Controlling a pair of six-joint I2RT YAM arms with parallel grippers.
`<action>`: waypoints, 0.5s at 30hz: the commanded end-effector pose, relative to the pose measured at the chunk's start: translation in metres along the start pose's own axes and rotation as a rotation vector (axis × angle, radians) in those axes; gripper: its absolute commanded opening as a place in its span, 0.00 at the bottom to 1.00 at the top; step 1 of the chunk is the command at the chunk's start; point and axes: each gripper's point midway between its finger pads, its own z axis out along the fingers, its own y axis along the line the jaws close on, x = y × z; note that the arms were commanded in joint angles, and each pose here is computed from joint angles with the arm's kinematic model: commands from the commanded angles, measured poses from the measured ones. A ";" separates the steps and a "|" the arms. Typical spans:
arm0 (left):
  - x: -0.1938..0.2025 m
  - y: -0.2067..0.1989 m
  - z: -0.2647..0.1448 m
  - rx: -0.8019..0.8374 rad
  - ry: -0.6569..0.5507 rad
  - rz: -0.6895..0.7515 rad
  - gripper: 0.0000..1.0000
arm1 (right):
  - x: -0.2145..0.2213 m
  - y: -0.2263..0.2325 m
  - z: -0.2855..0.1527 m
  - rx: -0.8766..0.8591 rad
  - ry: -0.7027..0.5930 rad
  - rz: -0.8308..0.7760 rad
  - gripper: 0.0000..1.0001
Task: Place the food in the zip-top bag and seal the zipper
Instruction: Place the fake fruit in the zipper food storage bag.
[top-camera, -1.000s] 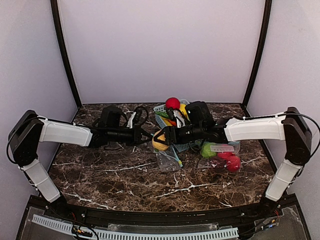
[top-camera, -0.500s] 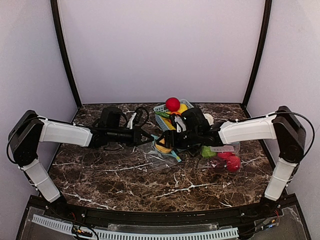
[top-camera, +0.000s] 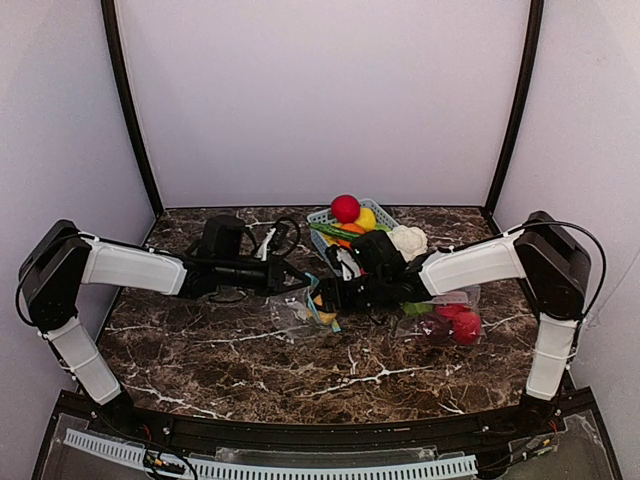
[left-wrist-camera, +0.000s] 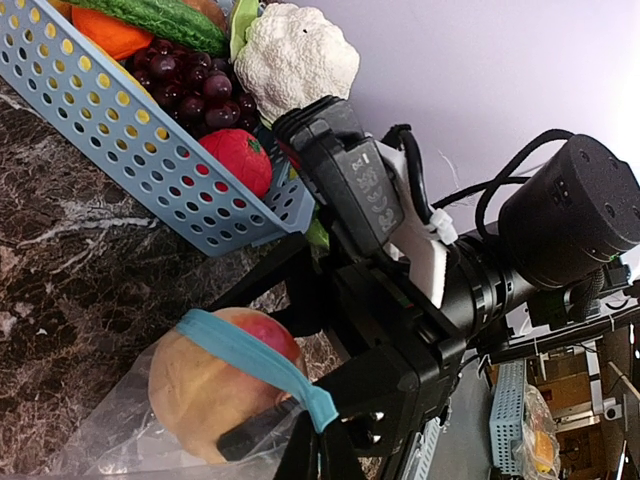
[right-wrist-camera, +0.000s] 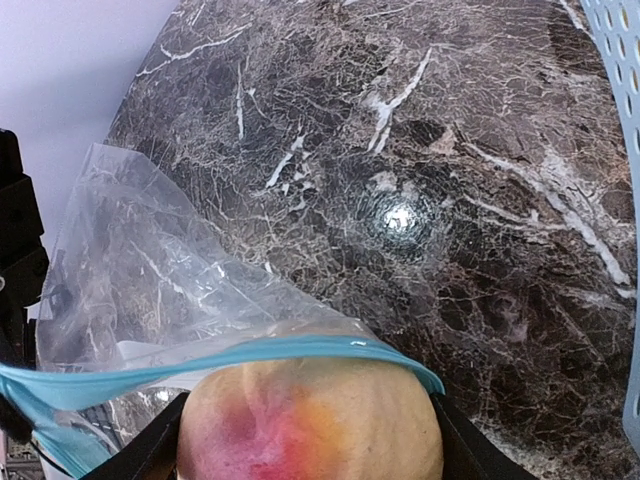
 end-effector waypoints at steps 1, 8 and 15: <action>0.001 -0.009 0.001 0.051 -0.002 0.016 0.01 | 0.002 0.008 0.010 -0.034 0.013 -0.055 0.49; 0.002 -0.007 0.002 0.050 0.000 0.010 0.01 | 0.000 0.027 0.005 -0.129 -0.005 -0.126 0.72; 0.002 0.012 -0.004 -0.049 -0.004 0.005 0.01 | 0.001 0.026 -0.008 -0.112 -0.026 -0.143 0.86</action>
